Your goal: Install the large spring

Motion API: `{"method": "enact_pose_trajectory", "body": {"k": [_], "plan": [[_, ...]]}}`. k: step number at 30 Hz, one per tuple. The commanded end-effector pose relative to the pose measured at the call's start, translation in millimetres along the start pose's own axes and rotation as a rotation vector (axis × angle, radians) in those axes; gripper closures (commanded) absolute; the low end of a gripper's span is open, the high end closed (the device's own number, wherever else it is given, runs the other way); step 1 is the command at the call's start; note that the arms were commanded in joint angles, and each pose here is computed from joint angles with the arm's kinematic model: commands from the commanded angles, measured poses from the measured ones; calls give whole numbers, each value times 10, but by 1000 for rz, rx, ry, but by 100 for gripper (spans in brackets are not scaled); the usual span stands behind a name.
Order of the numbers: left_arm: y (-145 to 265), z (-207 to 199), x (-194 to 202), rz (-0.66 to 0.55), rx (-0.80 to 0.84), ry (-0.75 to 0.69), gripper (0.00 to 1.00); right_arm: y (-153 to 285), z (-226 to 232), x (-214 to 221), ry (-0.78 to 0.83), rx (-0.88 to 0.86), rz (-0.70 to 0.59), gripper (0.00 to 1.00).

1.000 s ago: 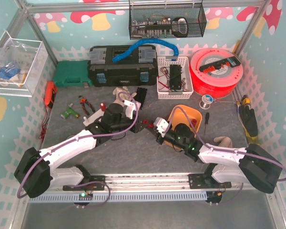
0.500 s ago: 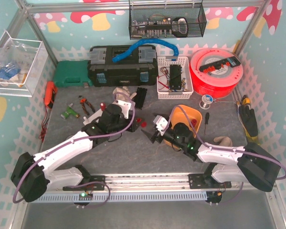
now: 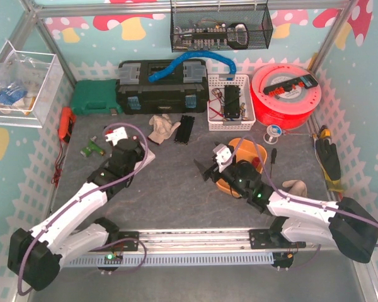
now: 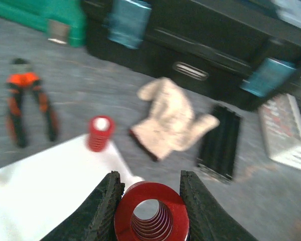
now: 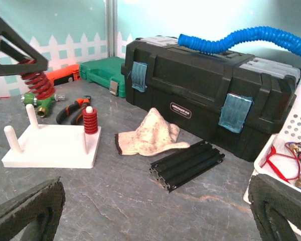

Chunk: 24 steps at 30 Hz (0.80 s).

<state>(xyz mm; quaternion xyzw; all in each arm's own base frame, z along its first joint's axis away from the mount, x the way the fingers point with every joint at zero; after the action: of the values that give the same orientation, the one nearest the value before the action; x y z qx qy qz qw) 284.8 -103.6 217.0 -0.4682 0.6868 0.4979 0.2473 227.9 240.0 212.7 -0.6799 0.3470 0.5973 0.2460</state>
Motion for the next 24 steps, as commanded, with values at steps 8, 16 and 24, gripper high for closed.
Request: {"method": "enact_pose_trajectory", "body": {"k": [8,16,24], "plan": [[-74,1009,-161,-226,-422,350,100,21,-158,11,-41,105,40,1],[-188,1250,-195,-222,-532,387,100,2,-158,50,-38,111,53,1],[-270,1394,-193,-203,-592,383,100,-21,-158,74,-28,115,63,1]]}}
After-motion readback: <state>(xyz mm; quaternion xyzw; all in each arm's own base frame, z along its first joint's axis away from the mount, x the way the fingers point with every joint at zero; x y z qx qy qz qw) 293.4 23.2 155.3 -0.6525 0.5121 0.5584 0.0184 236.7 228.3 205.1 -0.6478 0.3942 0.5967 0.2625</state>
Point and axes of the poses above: each gripper's point midway between its finger pads, its own y axis back along the fingers, its own z axis along the line the jaws close on, x = y × z, the point moved 3 cm from there along y, back along the fingers, and after that the axes turned 4 degrees about y, right-handed, at the moved point
